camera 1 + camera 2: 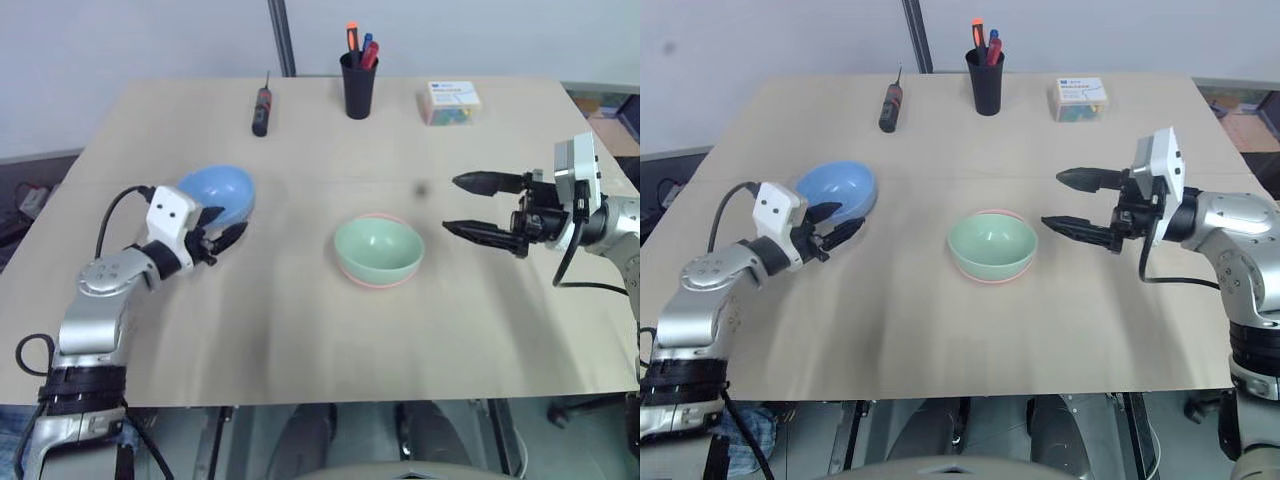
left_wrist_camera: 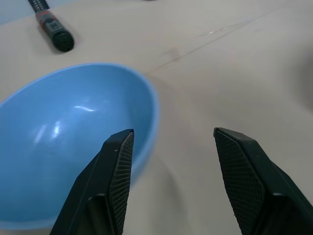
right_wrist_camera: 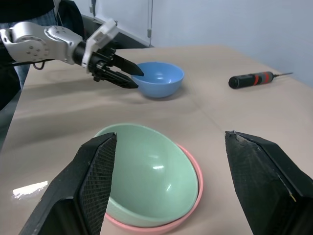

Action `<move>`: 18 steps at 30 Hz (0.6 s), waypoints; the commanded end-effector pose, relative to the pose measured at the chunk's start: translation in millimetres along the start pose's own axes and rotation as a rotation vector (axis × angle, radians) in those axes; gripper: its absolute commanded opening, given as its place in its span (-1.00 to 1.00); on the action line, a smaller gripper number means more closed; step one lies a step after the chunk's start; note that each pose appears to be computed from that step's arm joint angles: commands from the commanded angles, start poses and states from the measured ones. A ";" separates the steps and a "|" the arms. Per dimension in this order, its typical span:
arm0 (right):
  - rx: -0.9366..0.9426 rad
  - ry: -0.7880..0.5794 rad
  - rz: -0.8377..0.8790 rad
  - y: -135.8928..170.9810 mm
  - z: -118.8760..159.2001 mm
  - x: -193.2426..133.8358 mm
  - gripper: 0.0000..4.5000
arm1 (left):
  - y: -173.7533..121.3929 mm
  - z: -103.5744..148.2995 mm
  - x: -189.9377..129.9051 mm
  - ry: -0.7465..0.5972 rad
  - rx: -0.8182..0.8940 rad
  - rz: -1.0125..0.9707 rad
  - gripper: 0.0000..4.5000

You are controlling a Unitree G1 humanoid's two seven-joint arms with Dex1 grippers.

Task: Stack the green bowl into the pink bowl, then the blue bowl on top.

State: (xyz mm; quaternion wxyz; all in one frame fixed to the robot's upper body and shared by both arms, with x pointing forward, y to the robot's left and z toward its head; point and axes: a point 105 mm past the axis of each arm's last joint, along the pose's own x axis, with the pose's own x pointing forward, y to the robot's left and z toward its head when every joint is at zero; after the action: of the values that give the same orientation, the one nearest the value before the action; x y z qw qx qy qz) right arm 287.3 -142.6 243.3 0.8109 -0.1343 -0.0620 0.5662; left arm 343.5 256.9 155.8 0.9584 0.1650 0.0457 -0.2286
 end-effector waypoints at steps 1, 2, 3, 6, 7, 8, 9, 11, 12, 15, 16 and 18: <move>-0.069 -0.023 -0.005 1.5 12.8 0.1 0.64 | 6.3 5.7 5.5 -0.002 0.056 -0.005 0.23; -0.072 -0.021 -0.008 1.1 12.5 0.0 0.64 | 8.3 1.2 7.9 0.022 0.063 -0.003 0.23; -0.074 -0.019 -0.010 1.0 12.2 0.1 0.64 | 10.3 -3.1 9.8 0.045 0.074 -0.001 0.23; -0.076 -0.019 -0.014 0.4 12.3 0.5 0.64 | 15.4 -17.9 14.1 0.125 0.105 -0.002 0.23; -0.077 -0.017 -0.015 0.0 12.1 0.4 0.64 | 16.6 -20.2 16.5 0.135 0.116 -0.002 0.23; -0.078 -0.013 -0.016 -0.2 11.8 0.3 0.68 | 17.2 -21.2 18.9 0.139 0.115 -0.002 0.00; -0.081 -0.009 -0.014 0.2 11.3 0.0 0.68 | 16.3 -20.8 20.9 0.136 0.122 -0.012 -0.04; -0.084 -0.005 -0.012 0.5 11.6 -0.2 0.68 | 14.5 -19.4 24.1 0.128 0.125 -0.027 -0.44; -0.086 -0.006 -0.012 0.2 12.3 -0.2 0.68 | 13.0 -18.3 25.7 0.123 0.125 -0.034 -0.61; -0.090 -0.007 -0.014 -1.0 13.3 -0.6 0.68 | 10.6 -14.3 28.5 0.108 0.127 -0.047 -1.00; -0.091 -0.006 -0.015 -1.2 13.2 -0.7 0.68 | 10.0 -11.7 28.9 0.102 0.132 -0.054 -1.00; -0.092 -0.006 -0.014 -1.6 13.2 -0.7 0.68 | 9.4 -3.9 30.1 0.085 0.141 -0.067 -1.00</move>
State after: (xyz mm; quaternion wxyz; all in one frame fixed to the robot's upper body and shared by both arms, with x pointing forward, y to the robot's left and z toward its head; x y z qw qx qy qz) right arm 289.0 -142.7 244.9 0.8138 -0.1496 -0.0703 0.5572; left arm 374.6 259.5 144.2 0.9381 0.2351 0.0821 -0.2406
